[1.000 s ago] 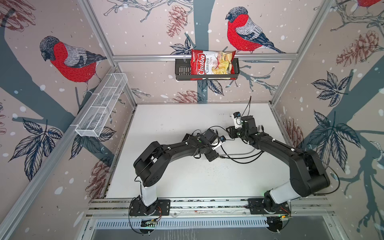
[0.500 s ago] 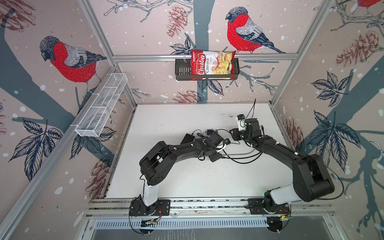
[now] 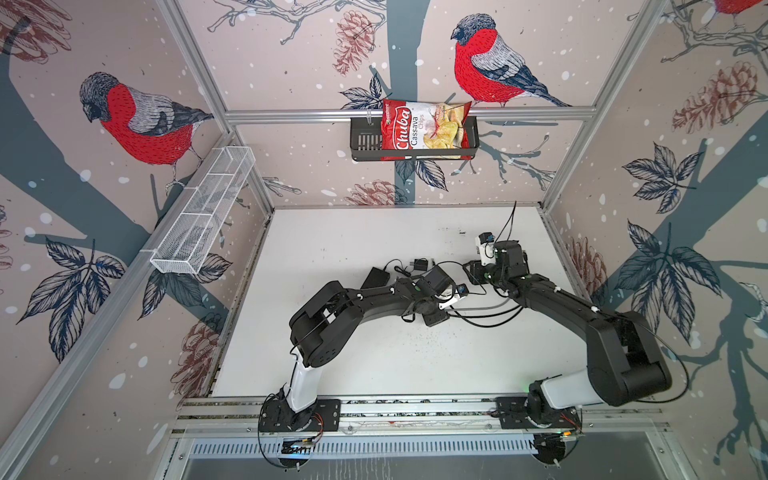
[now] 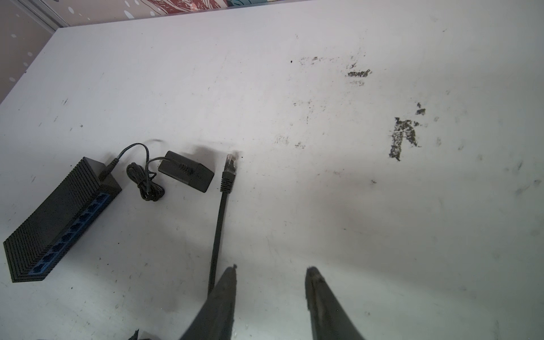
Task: Insert the plug into the switch port
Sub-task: 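Move left gripper to the grey ethernet cable and grasp its plug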
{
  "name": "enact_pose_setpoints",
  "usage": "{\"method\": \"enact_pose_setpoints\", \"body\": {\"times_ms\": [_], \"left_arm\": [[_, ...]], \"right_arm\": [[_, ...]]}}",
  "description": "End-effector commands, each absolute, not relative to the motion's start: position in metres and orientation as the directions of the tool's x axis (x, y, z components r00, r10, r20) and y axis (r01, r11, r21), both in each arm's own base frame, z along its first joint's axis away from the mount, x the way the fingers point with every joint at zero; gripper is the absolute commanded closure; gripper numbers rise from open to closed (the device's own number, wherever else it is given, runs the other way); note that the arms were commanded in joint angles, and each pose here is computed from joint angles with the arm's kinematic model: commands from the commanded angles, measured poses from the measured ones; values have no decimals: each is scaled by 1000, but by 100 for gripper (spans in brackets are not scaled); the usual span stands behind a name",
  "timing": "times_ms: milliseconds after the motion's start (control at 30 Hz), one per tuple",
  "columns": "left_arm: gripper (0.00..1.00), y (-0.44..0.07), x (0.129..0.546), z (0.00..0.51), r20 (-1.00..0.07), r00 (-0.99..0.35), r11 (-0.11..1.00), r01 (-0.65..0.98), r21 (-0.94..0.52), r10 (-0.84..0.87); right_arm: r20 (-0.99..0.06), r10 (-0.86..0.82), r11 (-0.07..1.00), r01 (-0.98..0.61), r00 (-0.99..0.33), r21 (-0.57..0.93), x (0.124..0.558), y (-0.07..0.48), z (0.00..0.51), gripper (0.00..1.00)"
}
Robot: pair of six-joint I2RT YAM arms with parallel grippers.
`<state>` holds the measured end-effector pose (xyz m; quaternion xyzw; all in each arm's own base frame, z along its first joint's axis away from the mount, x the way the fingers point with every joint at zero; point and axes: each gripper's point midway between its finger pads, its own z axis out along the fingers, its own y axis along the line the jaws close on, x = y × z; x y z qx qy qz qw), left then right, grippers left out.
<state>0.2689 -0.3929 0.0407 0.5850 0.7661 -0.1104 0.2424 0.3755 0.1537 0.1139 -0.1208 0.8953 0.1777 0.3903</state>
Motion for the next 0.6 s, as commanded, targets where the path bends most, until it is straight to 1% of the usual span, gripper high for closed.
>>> {"method": "enact_pose_setpoints", "body": {"times_ms": [0, 233, 367, 567], "left_arm": [[41, -381, 273, 35, -468, -208, 303, 943, 137, 859], [44, -363, 275, 22, -440, -245, 324, 939, 113, 864], [53, -360, 273, 19, -445, -246, 319, 943, 96, 861], [74, -356, 271, 12, -430, -251, 313, 946, 79, 867]], "right_arm": [[-756, -69, 895, -375, -651, 241, 378, 159, 119, 59], [-752, -80, 890, -387, -655, 242, 378, 161, 117, 59], [-748, -84, 889, -389, -658, 242, 379, 162, 115, 59], [-743, -88, 886, -394, -663, 246, 380, 164, 113, 60]]}}
